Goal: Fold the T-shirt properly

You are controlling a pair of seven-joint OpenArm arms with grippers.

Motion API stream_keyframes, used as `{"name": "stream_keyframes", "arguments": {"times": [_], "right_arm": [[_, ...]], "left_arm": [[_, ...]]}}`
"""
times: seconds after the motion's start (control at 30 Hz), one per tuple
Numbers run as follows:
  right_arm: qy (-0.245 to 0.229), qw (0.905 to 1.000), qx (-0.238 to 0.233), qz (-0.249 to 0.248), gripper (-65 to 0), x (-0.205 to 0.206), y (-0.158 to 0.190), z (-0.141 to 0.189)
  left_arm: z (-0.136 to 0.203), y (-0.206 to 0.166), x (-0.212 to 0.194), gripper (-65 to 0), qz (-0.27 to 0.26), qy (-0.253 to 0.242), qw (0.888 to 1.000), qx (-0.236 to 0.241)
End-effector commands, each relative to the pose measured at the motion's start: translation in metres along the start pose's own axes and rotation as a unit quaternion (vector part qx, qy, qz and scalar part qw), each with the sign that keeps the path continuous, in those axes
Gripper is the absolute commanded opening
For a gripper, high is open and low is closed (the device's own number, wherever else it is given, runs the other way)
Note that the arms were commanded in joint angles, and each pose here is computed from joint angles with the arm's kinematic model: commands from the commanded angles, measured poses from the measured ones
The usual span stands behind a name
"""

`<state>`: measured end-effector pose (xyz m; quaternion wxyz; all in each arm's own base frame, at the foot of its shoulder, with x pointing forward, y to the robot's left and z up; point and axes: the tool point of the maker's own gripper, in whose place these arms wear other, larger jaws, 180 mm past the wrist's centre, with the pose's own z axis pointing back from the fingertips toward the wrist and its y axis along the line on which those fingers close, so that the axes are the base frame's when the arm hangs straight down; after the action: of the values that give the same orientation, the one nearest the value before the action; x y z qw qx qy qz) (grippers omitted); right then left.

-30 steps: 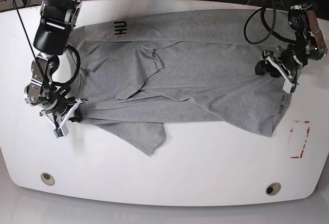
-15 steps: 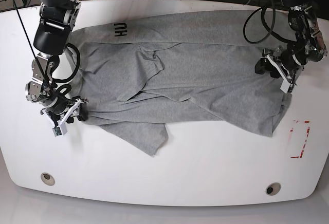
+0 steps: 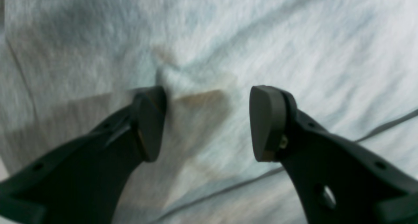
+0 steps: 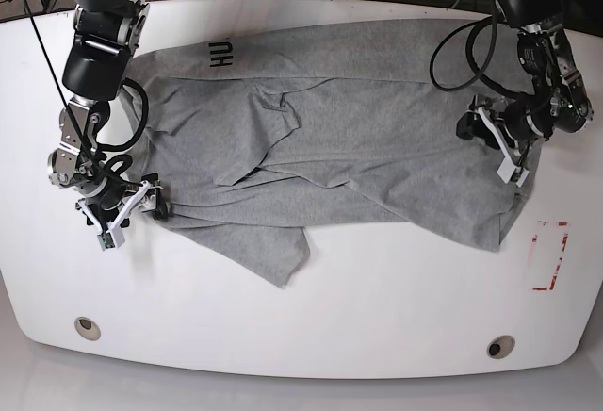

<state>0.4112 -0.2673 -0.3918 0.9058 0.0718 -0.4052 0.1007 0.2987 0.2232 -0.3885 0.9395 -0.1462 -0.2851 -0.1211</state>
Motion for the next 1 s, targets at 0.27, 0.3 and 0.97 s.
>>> {"name": "stream_keyframes", "arguments": {"times": [0.27, 0.3, 0.97], "right_arm": [[-0.07, 0.9972, -0.013, 0.023, -16.3, 0.056, -0.004, 0.015], [-0.071, 0.997, -0.013, 0.027, -16.3, 0.059, -0.002, 0.016], [-0.113, 0.992, -0.015, -0.056, -16.3, 0.082, -0.005, -0.011]], "left_arm": [[0.046, 0.019, 0.088, -27.1, -0.006, -0.142, 0.99, 0.019], [0.049, 0.022, 0.092, -27.1, -0.004, -0.148, 0.989, 0.023], [0.053, 0.041, 0.111, -27.1, 0.069, -0.181, 0.981, 0.031]]}}
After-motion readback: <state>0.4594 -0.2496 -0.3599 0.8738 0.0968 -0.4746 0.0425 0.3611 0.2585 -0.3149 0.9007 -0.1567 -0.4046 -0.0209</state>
